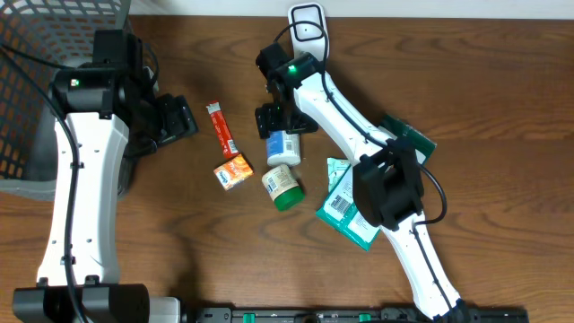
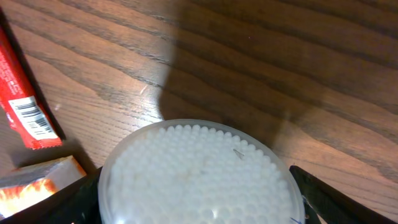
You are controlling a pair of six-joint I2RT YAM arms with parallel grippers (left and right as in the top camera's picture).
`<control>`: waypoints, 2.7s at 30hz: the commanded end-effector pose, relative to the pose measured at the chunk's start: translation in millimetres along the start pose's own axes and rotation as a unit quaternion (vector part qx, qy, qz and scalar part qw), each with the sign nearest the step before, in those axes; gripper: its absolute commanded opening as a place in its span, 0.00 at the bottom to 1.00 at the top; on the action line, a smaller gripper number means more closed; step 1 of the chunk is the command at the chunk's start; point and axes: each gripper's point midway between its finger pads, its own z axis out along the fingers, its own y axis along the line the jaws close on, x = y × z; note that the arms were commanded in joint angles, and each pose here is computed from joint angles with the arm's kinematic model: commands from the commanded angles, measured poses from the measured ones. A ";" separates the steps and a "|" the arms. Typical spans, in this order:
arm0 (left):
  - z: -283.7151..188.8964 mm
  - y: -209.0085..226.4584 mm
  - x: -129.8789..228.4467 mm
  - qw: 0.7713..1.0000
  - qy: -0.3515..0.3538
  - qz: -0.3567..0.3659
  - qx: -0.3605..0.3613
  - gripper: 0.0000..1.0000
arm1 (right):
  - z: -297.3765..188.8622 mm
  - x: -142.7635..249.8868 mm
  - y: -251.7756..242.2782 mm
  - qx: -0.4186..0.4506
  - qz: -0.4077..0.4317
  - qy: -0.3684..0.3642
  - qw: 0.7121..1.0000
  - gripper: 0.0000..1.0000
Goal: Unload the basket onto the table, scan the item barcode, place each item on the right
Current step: 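Grasp the cotton swab tub with the right gripper, then lift the tub and carry it toward the scanner, right gripper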
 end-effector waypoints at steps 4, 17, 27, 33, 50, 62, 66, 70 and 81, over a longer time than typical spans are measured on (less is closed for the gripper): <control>-8.2 -0.3 -1.2 1.000 -0.013 0.006 0.002 0.84 | -31.0 -7.7 7.1 -0.014 -0.002 -0.031 0.999 0.77; -8.2 -0.3 -1.2 1.000 -0.013 0.006 0.002 0.84 | -58.7 -15.7 -2.0 0.009 -0.001 -0.069 0.998 0.70; -8.2 -0.3 -1.2 1.000 -0.013 0.006 0.002 0.83 | -101.4 -12.0 -12.9 0.091 -0.014 -0.122 0.988 0.72; -8.2 -0.3 -1.2 1.000 -0.013 0.006 0.002 0.84 | -90.8 -9.0 -19.3 0.113 -0.015 -0.115 0.987 0.91; -8.2 -0.3 -1.2 1.000 -0.013 0.006 0.002 0.83 | -38.1 -23.4 -157.6 0.029 0.113 -0.034 0.993 0.97; -8.2 -0.3 -1.2 1.000 -0.013 0.006 0.002 0.84 | -24.2 -13.2 -167.6 0.068 0.092 -0.028 0.993 0.99; -8.2 -0.3 -1.2 1.000 -0.013 0.006 0.002 0.83 | -25.4 -13.6 -178.1 0.090 0.097 -0.031 0.991 0.99; -8.2 -0.3 -1.2 1.000 -0.013 0.006 0.002 0.83 | -26.3 -21.6 -181.0 0.085 0.114 -0.048 0.989 0.99; -8.2 -0.3 -1.2 1.000 -0.013 0.006 0.002 0.83 | -27.3 -42.5 -171.4 0.054 0.110 -0.086 0.989 0.99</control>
